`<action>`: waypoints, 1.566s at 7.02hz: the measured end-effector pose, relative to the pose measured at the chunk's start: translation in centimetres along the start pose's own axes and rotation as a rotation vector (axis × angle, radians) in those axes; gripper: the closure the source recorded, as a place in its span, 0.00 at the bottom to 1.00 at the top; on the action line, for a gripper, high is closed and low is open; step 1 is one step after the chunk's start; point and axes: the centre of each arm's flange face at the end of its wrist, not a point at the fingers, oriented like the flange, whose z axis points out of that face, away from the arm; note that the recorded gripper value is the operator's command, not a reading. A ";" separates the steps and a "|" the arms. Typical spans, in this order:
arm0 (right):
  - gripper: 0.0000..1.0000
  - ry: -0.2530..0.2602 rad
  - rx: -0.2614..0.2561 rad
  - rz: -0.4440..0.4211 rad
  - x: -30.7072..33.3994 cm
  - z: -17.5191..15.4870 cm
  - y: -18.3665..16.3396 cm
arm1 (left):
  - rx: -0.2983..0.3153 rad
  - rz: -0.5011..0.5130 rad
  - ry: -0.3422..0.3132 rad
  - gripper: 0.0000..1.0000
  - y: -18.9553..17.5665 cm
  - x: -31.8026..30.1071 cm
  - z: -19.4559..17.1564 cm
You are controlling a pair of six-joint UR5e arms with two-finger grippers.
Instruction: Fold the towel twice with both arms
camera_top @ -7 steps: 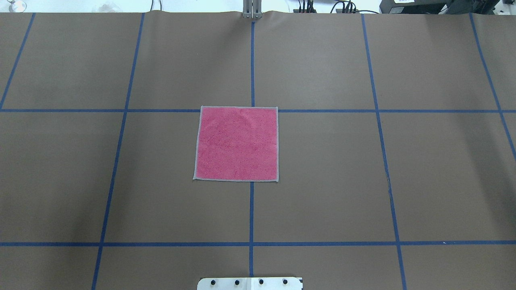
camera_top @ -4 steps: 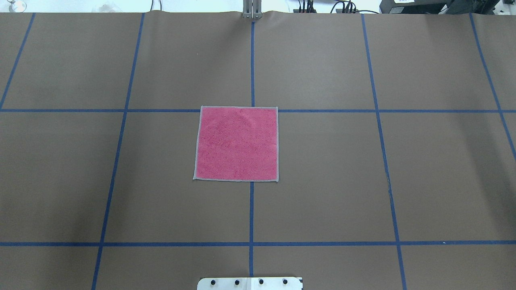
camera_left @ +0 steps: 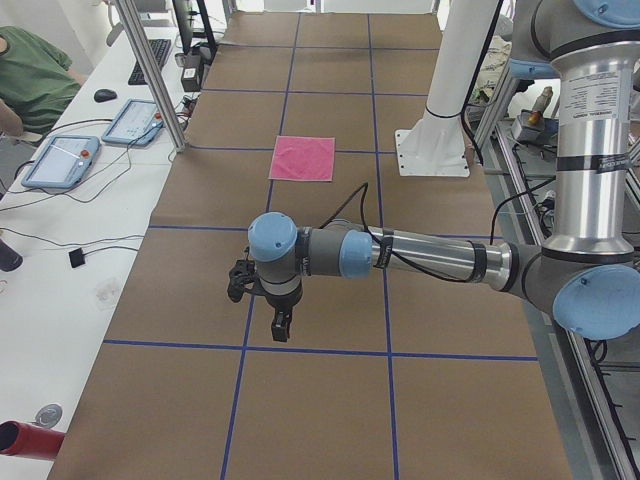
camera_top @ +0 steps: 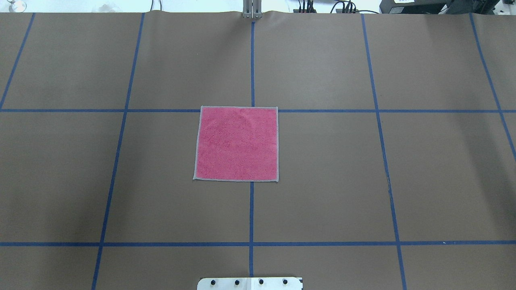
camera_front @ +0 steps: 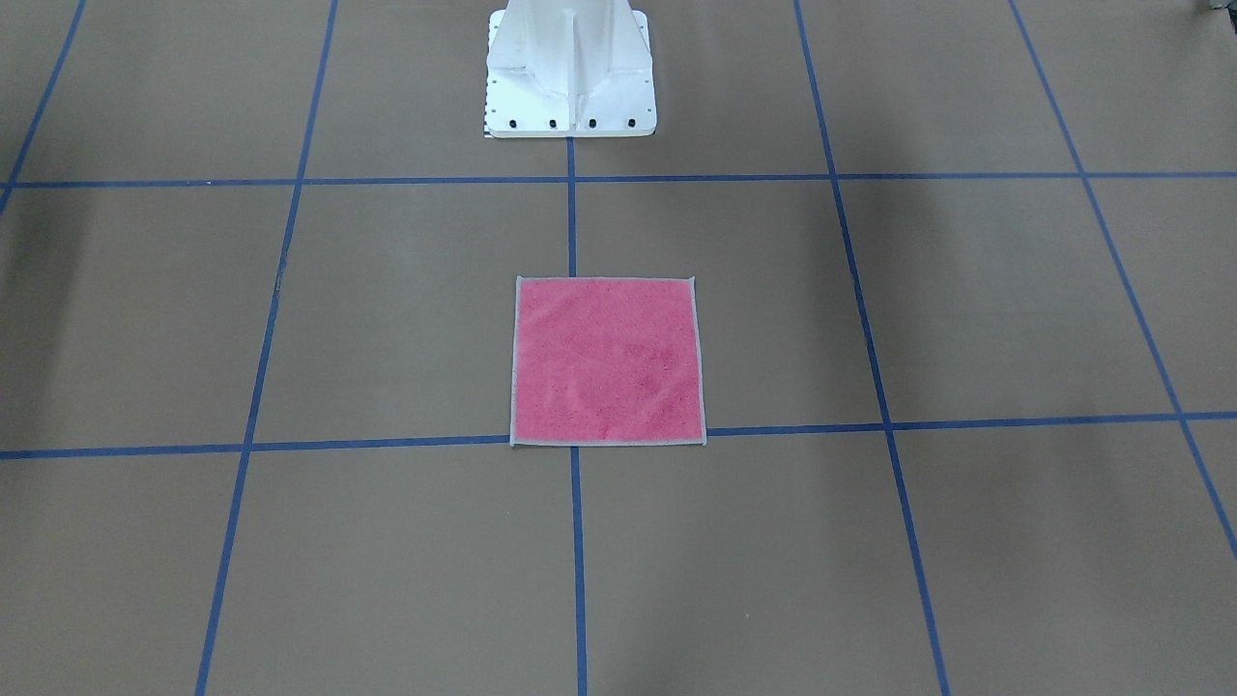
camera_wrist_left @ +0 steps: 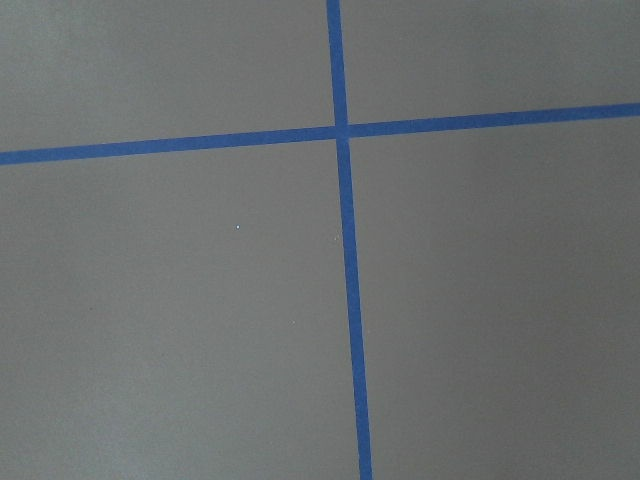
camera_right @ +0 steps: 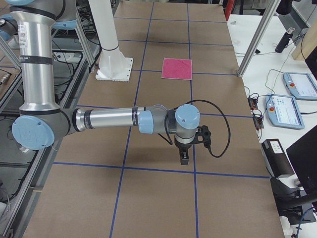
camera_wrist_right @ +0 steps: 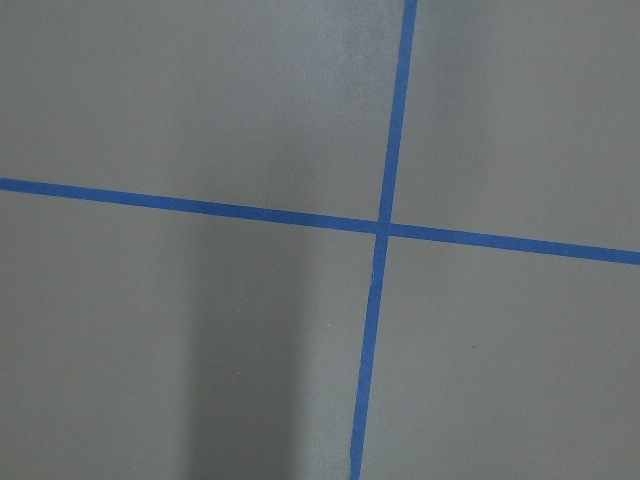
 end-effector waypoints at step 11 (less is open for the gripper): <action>0.00 -0.055 -0.007 0.148 -24.6 -1.2 -12.4 | -0.045 0.037 0.062 0.00 -13.2 30.5 -1.4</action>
